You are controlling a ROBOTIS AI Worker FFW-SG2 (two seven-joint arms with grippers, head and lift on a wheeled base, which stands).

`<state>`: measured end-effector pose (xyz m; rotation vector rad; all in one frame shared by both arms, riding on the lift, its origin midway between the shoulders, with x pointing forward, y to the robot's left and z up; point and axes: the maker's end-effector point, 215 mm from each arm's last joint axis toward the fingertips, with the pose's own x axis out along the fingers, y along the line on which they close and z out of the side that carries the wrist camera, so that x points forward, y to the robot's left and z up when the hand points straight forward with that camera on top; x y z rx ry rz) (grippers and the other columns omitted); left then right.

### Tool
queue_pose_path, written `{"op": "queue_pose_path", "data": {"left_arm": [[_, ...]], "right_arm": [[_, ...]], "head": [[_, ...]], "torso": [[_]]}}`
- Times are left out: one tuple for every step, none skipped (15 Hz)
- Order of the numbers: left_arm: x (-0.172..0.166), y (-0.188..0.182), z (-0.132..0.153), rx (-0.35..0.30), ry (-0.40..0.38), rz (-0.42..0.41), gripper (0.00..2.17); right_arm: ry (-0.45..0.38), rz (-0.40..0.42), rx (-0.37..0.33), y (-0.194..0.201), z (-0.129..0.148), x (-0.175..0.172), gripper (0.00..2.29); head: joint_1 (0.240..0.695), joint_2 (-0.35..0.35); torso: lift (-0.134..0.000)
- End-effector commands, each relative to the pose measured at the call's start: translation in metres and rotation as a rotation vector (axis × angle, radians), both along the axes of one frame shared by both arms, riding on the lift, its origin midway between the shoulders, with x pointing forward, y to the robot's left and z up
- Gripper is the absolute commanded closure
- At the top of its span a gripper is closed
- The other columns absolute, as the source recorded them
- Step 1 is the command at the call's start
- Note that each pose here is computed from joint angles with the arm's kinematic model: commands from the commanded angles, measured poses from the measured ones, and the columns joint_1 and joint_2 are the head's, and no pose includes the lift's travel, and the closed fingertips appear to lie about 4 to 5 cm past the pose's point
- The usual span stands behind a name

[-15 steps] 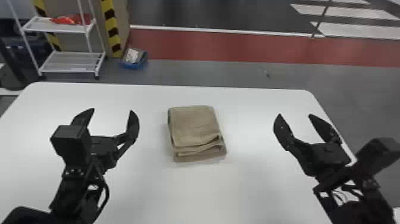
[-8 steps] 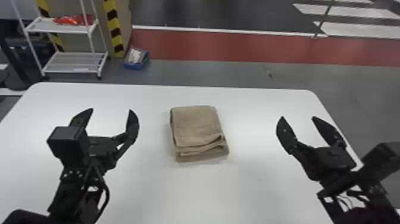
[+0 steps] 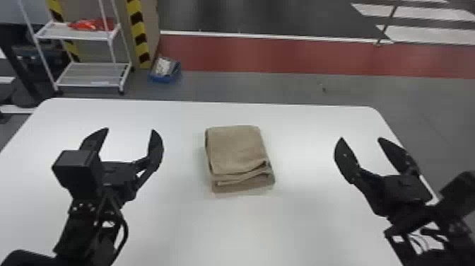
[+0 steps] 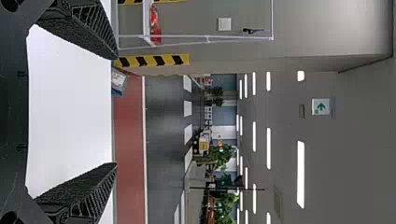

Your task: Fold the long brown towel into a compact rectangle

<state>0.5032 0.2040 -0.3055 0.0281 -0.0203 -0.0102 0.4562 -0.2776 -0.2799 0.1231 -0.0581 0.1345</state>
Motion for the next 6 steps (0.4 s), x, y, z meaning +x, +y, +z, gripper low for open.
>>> {"op": "queue_pose_path", "data": {"left_arm": [[-0.0001, -0.0005, 0.0003, 0.001, 0.001, -0.001, 0.08], [0.0001, 0.0004, 0.0004, 0.001, 0.001, 0.0, 0.08], [0.0002, 0.0012, 0.0006, 0.001, 0.0, 0.002, 0.08], [0.0007, 0.0015, 0.0013, 0.0, -0.001, 0.003, 0.08], [0.0013, 0.0021, 0.0022, 0.0, -0.003, 0.003, 0.08], [0.0022, 0.0019, 0.0035, -0.004, -0.005, 0.003, 0.08]], "right_arm": [[-0.001, -0.001, 0.0, -0.0005, 0.0, -0.0005, 0.07], [-0.001, -0.001, 0.0, -0.0005, 0.0, -0.0005, 0.07], [-0.002, -0.001, 0.0, -0.0007, 0.0006, 0.0003, 0.07], [-0.005, -0.001, -0.002, -0.001, 0.0014, 0.0007, 0.07], [-0.002, -0.003, -0.001, -0.0016, 0.0002, 0.0017, 0.07], [-0.002, -0.004, -0.001, -0.0019, 0.0, 0.0026, 0.07]], "head": [[0.695, -0.085], [0.695, -0.086], [0.695, -0.086], [0.695, -0.086], [0.695, -0.086], [0.695, -0.085]], "torso": [[-0.124], [-0.124], [-0.124], [-0.124], [-0.124], [-0.124]]}}
